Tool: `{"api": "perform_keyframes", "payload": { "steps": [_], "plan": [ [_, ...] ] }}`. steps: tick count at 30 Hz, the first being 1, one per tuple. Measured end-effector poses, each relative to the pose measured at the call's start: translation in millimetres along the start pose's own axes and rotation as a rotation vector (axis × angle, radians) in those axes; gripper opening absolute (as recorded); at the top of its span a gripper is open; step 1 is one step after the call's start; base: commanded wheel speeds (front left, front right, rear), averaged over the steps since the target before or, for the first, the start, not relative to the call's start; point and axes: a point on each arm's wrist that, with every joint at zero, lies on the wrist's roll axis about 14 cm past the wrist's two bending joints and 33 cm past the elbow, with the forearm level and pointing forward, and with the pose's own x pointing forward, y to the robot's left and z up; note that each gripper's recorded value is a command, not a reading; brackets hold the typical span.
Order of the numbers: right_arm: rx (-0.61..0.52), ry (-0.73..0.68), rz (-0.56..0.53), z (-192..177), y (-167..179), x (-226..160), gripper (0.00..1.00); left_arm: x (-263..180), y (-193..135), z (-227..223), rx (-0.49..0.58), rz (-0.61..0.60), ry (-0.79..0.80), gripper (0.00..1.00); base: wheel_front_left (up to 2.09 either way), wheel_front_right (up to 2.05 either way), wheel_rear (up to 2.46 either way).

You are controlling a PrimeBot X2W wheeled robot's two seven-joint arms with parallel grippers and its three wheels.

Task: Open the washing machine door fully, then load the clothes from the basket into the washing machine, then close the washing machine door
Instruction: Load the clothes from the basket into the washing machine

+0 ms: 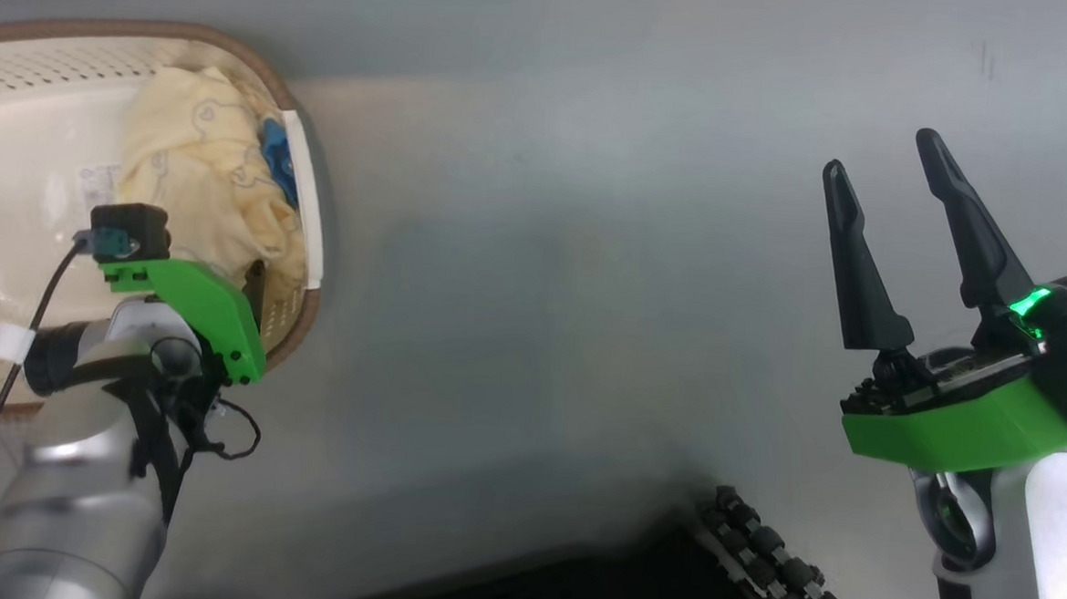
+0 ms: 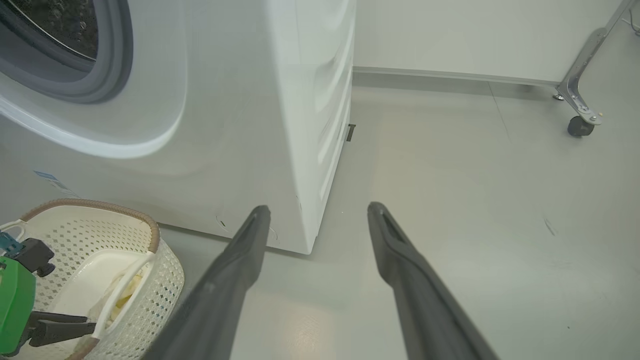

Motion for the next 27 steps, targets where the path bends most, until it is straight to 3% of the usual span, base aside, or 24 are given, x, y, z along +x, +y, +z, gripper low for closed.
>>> {"api": "perform_keyframes", "payload": {
  "steps": [4,14,15,17,27],
  "plan": [
    [-0.015,0.04,-0.018,-17.7,-6.7,1.3,1.0,25.7,-0.7,-11.9,-0.031,-0.028,0.057,1.0,0.0,0.0,0.0],
    [-0.022,0.147,-0.031,-57.2,-9.8,-0.8,1.0,60.6,13.1,-4.4,-0.107,-0.027,0.027,1.0,0.0,0.0,0.0],
    [-0.019,0.155,-0.029,-59.8,-9.0,-0.8,1.0,61.1,15.0,-4.2,-0.112,-0.023,0.024,0.83,0.0,0.0,0.0],
    [-0.014,0.154,-0.026,-60.4,-7.9,0.3,1.0,61.3,17.8,-4.3,-0.106,-0.016,0.019,0.0,0.0,0.0,0.0],
    [0.019,0.148,-0.029,-60.7,-7.1,2.0,1.0,58.8,34.0,13.9,-0.049,0.029,-0.072,0.0,0.0,0.0,0.0]
  ]
}}
